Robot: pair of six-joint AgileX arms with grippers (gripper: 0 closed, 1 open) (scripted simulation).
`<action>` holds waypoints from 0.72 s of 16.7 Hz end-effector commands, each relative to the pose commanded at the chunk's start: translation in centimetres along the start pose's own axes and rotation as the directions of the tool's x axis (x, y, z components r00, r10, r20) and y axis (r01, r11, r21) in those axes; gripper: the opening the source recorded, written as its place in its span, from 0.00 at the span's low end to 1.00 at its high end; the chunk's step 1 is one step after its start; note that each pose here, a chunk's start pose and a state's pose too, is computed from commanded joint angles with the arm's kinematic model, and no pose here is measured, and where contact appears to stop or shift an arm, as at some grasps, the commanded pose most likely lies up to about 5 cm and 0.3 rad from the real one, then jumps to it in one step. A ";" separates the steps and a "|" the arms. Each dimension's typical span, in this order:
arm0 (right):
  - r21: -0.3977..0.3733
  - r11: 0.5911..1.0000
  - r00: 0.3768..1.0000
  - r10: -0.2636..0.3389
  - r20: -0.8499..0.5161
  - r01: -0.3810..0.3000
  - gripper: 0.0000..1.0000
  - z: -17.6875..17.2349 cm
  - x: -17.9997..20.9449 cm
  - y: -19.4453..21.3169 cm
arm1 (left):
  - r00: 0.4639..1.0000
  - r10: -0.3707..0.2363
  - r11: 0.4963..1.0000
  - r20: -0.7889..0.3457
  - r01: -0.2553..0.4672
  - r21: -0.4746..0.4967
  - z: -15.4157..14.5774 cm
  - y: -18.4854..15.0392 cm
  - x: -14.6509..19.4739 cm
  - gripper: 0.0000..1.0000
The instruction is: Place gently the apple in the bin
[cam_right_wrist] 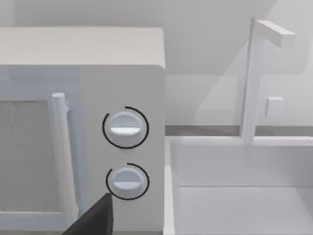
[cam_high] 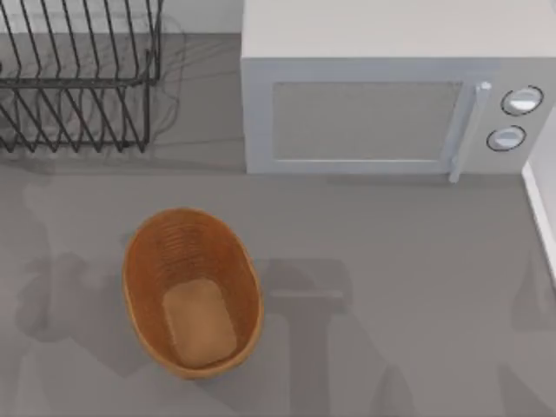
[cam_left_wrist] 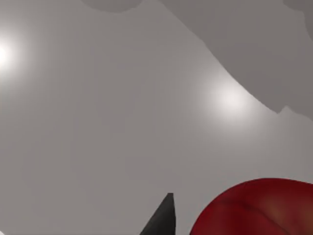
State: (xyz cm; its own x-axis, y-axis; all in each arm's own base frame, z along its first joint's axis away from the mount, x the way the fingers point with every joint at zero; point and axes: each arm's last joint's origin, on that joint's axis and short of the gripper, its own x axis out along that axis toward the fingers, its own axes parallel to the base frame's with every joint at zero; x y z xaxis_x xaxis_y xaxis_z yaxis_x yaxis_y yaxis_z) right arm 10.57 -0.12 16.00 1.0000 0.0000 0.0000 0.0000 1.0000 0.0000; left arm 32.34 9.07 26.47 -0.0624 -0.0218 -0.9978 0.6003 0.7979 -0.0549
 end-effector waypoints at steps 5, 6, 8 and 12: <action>0.000 1.000 1.000 0.000 0.000 0.000 1.00 0.0 0.0 0.0 | 0.996 -0.006 0.994 -0.091 -0.004 -0.105 6.0 -3.1 -0.1 0.00; 0.000 1.000 1.000 0.000 0.000 0.000 1.00 0.0 0.0 0.0 | 0.993 -0.004 0.990 -0.119 -0.013 -0.142 7.6 -4.2 0.1 0.00; 0.000 1.000 1.000 0.000 0.000 0.000 1.00 0.0 0.0 0.0 | 0.984 0.006 0.972 -0.179 -0.047 -0.229 10.6 -7.0 0.5 0.00; 0.000 1.000 1.000 0.000 0.000 0.000 1.00 0.0 0.0 0.0 | 0.955 0.073 0.899 -0.287 -0.188 -0.396 15.9 -14.4 1.4 0.00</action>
State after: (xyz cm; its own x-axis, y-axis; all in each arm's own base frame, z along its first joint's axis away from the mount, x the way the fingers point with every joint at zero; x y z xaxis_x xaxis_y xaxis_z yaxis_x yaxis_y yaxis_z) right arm 10.57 -0.12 16.00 1.0000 0.0000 0.0000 0.0000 1.0000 0.0000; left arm 36.28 -12.01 25.30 -0.2444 0.2103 -0.9466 0.2360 0.9597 0.1523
